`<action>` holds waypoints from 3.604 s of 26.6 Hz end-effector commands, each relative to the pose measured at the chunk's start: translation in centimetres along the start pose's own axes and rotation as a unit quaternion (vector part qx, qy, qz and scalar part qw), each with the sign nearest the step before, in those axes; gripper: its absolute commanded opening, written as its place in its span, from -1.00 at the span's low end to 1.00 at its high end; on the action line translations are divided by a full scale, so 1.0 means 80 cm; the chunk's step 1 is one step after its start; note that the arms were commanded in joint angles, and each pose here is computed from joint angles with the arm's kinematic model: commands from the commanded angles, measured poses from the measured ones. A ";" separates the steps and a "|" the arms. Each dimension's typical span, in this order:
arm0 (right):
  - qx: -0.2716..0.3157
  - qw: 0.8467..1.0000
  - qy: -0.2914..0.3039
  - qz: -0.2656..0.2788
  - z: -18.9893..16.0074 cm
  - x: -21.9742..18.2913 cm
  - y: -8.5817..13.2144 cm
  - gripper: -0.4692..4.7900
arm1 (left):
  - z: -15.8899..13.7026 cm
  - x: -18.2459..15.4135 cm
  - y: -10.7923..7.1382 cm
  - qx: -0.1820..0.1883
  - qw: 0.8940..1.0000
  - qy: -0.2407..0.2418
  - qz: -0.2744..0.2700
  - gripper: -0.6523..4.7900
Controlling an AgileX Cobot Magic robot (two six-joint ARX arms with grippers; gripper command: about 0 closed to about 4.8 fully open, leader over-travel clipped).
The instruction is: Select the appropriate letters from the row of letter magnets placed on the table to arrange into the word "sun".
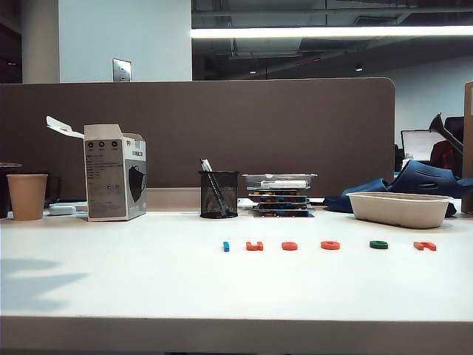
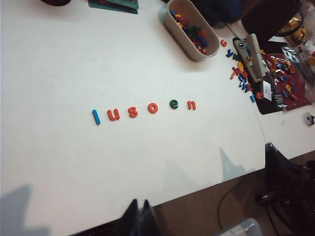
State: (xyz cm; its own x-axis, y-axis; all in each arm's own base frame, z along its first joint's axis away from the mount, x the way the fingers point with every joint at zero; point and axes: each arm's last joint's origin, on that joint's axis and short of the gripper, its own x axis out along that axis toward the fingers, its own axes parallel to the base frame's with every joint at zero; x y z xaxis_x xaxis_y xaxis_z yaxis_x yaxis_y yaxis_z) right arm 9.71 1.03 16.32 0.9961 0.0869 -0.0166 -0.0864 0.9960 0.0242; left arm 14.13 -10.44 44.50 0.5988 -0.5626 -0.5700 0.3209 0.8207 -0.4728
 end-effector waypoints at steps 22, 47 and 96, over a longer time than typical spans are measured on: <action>0.002 1.000 0.019 0.003 0.138 -0.036 0.003 -0.83 | -0.020 0.035 -0.035 0.016 1.000 -0.017 -0.006 -0.77; 0.020 0.907 0.390 0.159 0.186 0.263 0.150 0.14 | -0.017 0.035 -0.031 0.015 0.997 -0.060 0.052 -0.78; -0.038 0.817 0.565 0.108 0.012 0.340 0.218 0.12 | -0.019 0.035 -0.030 0.016 0.997 -0.048 0.056 -0.78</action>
State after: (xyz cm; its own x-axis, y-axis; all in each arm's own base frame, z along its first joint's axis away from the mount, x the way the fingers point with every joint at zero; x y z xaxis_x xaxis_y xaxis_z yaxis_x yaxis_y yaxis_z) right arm 35.24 20.54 17.18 0.3029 0.1759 -0.9366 -0.3010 0.9502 0.0811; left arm 13.96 -14.19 42.81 0.6938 -0.4526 -0.5601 0.2665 0.8839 -0.3842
